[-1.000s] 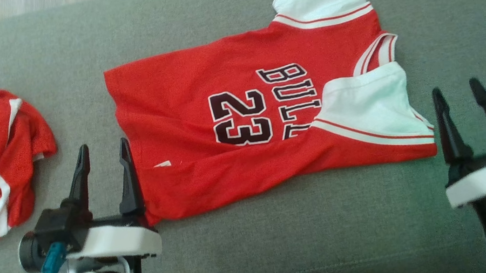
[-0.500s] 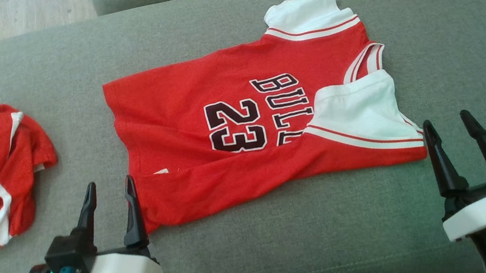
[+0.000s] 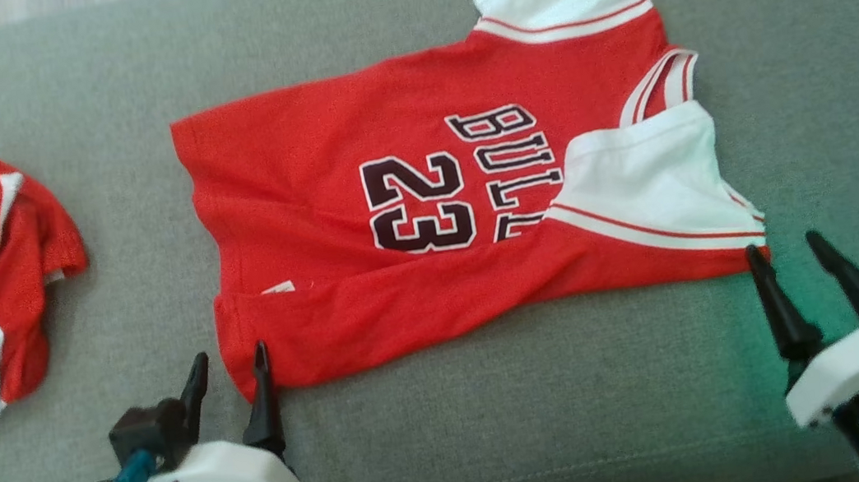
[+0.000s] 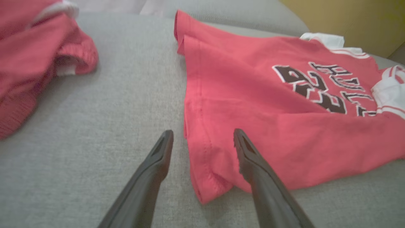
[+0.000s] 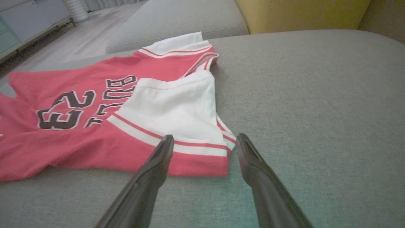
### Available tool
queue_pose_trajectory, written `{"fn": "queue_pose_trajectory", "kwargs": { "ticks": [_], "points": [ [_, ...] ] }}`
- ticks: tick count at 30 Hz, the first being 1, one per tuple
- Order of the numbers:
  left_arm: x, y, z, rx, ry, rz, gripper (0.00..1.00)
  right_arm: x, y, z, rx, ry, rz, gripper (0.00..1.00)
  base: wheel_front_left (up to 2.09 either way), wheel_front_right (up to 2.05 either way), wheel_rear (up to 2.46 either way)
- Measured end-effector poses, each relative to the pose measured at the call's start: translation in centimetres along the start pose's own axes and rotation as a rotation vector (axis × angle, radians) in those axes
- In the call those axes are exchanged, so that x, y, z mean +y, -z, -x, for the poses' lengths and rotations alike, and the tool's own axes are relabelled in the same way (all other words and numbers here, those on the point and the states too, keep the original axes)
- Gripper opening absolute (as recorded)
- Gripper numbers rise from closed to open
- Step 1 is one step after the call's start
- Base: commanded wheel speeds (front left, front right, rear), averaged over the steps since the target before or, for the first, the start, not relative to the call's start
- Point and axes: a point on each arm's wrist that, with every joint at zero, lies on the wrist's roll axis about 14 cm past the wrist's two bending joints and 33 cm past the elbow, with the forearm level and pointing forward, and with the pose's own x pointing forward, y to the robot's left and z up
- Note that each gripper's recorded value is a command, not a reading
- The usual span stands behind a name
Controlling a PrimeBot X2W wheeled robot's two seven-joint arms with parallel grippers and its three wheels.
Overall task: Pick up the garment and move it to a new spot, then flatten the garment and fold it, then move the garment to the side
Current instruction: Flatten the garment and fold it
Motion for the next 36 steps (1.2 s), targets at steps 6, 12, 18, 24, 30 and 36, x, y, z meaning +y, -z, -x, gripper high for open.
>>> {"fn": "queue_pose_trajectory", "kwargs": {
  "ticks": [6,12,18,24,30,36],
  "points": [
    [0.3,2.5,-1.7,0.106,-0.003,0.066,1.00,-1.0,1.4,-2.9,0.101,0.004,-0.019,1.00,0.00,0.00,0.00],
    [0.3,4.0,-2.4,0.187,0.001,0.122,1.00,-1.3,3.8,-4.1,0.228,0.004,-0.050,1.00,0.00,0.00,0.00],
    [0.0,4.0,-2.5,0.207,0.015,0.132,0.00,-0.7,4.3,-4.5,0.260,-0.014,-0.101,0.00,0.00,0.00,0.00],
    [0.1,3.3,-2.2,0.188,0.009,0.103,0.00,0.0,3.0,-4.6,0.201,-0.038,-0.135,0.00,0.00,0.00,0.00],
    [1.0,2.3,-0.3,0.171,-0.013,0.072,0.00,-0.3,2.1,-2.7,0.155,-0.023,-0.163,0.00,0.00,0.00,0.00],
    [2.4,1.5,1.5,0.183,-0.050,0.046,0.00,0.6,4.8,1.3,0.232,-0.001,-0.226,0.00,0.00,0.00,0.00]
  ]
}}
